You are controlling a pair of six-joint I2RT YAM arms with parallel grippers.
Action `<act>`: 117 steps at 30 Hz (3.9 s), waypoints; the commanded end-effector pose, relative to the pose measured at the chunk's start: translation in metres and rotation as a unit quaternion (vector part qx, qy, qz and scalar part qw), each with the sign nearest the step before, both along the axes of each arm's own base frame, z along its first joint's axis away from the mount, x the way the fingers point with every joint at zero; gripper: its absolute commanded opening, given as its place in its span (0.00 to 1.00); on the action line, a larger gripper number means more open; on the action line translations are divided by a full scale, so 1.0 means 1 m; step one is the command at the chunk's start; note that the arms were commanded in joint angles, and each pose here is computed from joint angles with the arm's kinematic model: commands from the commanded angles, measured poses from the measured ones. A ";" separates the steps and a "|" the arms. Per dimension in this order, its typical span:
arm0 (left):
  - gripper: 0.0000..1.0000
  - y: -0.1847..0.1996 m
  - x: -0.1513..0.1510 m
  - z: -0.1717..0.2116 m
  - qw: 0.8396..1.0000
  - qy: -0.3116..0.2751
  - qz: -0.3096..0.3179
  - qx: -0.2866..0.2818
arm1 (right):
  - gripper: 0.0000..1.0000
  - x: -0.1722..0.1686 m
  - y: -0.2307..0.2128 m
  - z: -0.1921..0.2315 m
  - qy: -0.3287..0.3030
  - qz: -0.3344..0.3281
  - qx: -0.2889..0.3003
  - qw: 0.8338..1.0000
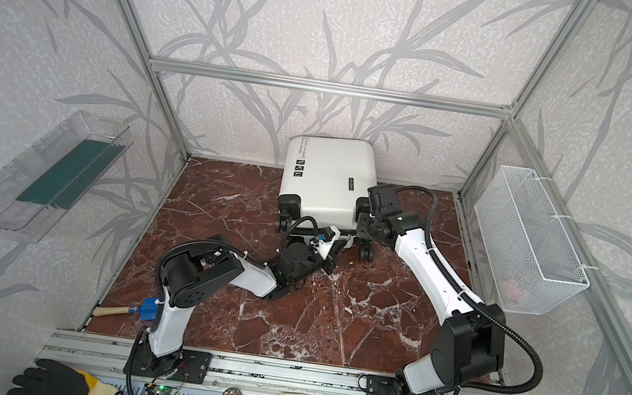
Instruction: Pack the luggage
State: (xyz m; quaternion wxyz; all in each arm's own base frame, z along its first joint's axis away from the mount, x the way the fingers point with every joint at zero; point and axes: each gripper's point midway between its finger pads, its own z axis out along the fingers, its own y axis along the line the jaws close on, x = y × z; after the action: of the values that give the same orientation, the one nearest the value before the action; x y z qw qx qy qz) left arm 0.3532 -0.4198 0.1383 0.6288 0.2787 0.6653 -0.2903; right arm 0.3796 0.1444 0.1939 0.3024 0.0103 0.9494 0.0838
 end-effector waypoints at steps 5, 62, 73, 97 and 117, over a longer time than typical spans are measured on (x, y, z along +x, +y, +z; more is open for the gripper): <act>0.00 -0.050 -0.036 0.012 0.995 -0.005 -0.095 -0.023 | 0.00 0.012 0.030 0.024 -0.046 0.028 0.055 0.997; 0.00 -0.009 -0.051 0.015 0.998 0.000 -0.065 -0.017 | 0.14 -0.017 0.014 -0.163 0.169 -0.082 0.259 0.947; 0.00 -0.029 -0.069 0.009 0.996 0.003 -0.087 -0.017 | 0.12 -0.024 0.047 -0.163 0.176 -0.053 0.259 0.948; 0.63 0.010 -0.076 0.003 0.999 0.004 -0.046 -0.006 | 0.15 -0.021 0.004 -0.143 0.148 -0.074 0.221 0.961; 0.81 0.087 -0.091 0.071 0.992 0.055 0.032 0.112 | 0.60 -0.028 -0.050 -0.047 0.035 -0.069 0.163 0.984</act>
State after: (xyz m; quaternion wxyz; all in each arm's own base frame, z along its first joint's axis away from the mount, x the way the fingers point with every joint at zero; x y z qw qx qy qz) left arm 0.2561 -0.3493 0.2125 0.6003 0.2976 0.6902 -0.2733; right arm 0.3584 0.1006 0.1325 0.2562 0.1432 0.9267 0.2348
